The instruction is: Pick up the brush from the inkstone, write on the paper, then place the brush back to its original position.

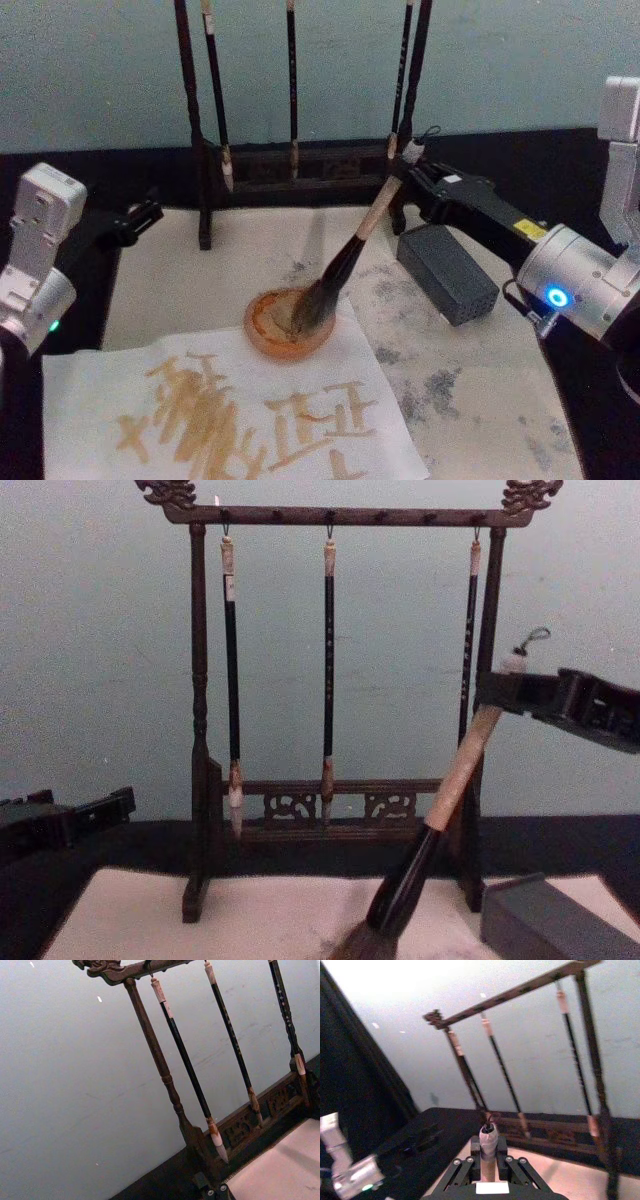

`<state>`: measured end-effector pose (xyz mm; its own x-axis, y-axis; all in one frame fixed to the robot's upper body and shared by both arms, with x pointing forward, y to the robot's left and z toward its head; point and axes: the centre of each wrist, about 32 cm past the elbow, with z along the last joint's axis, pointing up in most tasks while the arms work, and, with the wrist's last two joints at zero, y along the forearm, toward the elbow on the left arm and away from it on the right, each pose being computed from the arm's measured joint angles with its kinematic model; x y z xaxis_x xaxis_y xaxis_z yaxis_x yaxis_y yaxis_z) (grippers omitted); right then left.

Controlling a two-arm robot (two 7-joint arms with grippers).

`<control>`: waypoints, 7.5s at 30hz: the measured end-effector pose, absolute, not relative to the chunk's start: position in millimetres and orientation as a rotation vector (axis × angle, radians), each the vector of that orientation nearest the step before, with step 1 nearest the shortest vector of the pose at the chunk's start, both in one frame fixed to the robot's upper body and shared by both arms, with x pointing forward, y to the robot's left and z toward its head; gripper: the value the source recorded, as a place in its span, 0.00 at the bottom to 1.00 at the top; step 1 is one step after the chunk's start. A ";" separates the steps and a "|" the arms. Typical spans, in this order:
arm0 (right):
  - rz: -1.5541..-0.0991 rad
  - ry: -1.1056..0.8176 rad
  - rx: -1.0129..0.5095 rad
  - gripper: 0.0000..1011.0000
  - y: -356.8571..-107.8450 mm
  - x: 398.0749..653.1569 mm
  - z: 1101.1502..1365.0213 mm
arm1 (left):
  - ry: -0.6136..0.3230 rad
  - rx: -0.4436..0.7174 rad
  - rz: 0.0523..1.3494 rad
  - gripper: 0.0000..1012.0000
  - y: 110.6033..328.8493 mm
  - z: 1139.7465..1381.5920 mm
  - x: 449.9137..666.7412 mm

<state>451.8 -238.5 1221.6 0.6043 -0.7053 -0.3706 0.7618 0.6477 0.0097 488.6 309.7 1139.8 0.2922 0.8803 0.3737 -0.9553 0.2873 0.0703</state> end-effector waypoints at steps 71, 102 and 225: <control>-0.738 0.381 0.167 0.19 -236.7 421.8 1198.1 | -0.285 0.305 1.248 0.99 309.7 1139.8 488.6; -0.577 0.385 0.191 0.19 -195.2 419.9 1205.0 | -0.285 0.305 1.248 0.99 309.7 1139.7 488.6; -0.679 0.386 0.278 0.19 -243.8 418.2 1206.6 | -0.285 0.304 1.248 0.99 309.7 1139.8 488.6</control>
<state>418.2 -243.8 1206.6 0.7120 -0.5531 -0.4325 0.6545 0.7458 0.1237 488.6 309.7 1139.8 0.2923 0.8803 0.3737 -0.9553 0.2873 0.0703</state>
